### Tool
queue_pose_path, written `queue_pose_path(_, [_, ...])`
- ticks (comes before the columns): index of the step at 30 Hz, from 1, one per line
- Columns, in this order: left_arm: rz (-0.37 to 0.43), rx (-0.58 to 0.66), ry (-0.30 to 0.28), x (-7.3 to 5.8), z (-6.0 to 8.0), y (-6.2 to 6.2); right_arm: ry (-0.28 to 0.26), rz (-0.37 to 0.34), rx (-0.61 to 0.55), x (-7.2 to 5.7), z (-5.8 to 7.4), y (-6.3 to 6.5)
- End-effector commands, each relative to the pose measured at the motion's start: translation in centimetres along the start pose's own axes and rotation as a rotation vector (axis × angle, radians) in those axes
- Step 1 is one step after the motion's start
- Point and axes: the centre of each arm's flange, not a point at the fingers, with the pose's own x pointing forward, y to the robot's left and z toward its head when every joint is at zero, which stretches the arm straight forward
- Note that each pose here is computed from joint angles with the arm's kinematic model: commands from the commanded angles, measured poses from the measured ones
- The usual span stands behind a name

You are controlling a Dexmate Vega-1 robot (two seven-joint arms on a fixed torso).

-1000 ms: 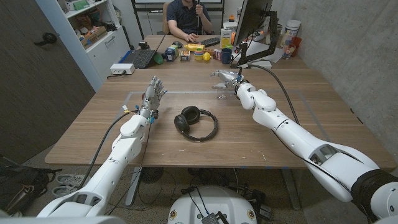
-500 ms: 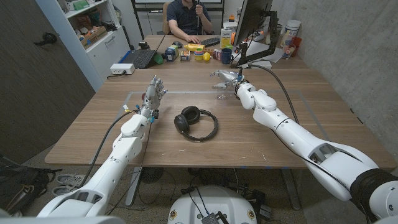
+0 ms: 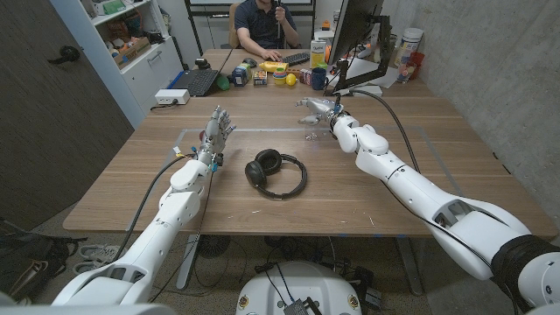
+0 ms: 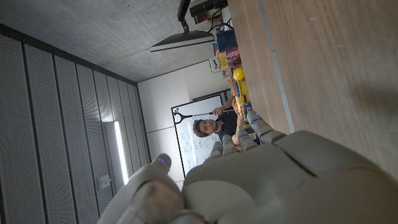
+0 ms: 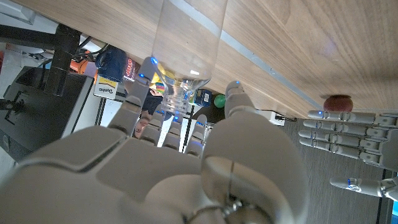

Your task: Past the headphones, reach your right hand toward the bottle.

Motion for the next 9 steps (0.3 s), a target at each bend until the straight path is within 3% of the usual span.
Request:
queue_pose_path(1, [-0.003,-0.002,0.001,0.37,-0.06,0.00,-0.005,0.000,-0.001,0.16,0.09,-0.10])
queue_pose_path(9, [-0.003,-0.001,0.001,0.46,-0.09,0.00,-0.005,-0.003,-0.007,0.26,0.14,-0.14])
